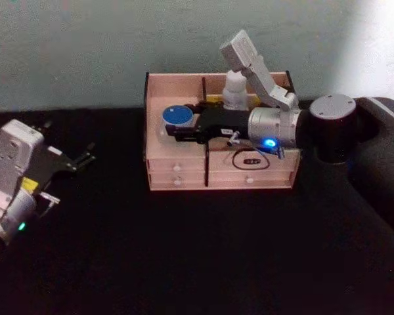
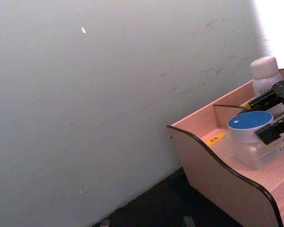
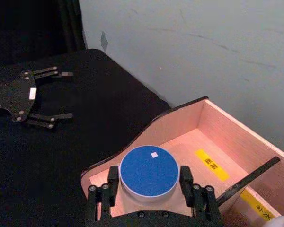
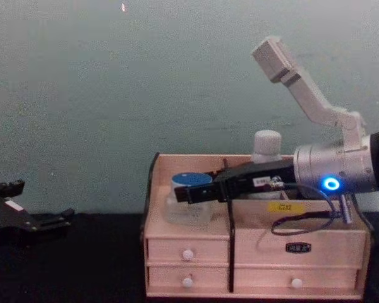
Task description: Pick up the facial cleanser and watermelon frost from the table and place them into the tiered storage box.
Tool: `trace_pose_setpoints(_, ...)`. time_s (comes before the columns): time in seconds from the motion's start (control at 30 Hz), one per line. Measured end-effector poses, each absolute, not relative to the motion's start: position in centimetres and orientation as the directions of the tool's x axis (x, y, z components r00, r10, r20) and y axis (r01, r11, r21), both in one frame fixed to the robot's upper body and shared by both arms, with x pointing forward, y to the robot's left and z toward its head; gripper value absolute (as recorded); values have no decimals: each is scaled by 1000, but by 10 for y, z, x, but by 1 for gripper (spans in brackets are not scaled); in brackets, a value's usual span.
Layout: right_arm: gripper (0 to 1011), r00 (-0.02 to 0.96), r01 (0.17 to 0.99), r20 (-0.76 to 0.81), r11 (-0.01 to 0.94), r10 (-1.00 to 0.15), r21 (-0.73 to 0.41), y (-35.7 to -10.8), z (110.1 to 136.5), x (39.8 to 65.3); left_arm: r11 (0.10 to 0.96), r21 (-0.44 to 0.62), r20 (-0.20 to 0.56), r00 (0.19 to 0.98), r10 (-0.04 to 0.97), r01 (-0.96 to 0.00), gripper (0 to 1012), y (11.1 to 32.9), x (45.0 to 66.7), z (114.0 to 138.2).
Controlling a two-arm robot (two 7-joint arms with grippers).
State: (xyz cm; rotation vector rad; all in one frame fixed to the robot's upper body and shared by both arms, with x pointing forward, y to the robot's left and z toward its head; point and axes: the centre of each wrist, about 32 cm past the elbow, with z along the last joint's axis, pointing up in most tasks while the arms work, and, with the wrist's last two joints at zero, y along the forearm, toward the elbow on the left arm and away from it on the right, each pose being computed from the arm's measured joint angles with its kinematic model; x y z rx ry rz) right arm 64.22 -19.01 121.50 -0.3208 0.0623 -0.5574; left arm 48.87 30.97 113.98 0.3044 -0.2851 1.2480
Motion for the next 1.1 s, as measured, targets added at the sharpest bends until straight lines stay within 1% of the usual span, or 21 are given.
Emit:
trace_pose_setpoints(0.07,828,848,510,28,800,-529,-316,-190,1215,642,287,70,374,292,880,-955,1001,310,489,1140)
trace_pose_setpoints(0.17,927,848,509,29,800,-529,-317,-190,1215,642,287,70,374,292,880,-955,1001,310,489,1140)
trace_pose_setpoints(0.3,1002,849,509,29,800,-528,-317,-190,1215,642,287,70,374,292,880,-955,1001,310,489,1140)
trace_pose_setpoints(0.7,1002,847,518,47,801,-530,-300,-190,1218,640,287,70,374,292,880,-955,1001,310,489,1140)
trace_pose_setpoints(0.87,1003,833,549,90,797,-546,-251,-192,1224,632,287,70,374,292,880,-955,1001,310,489,1140)
trace_pose_setpoints(1.1,1002,830,558,104,805,-548,-201,-204,1235,617,287,70,374,292,880,-955,1001,310,489,1140)
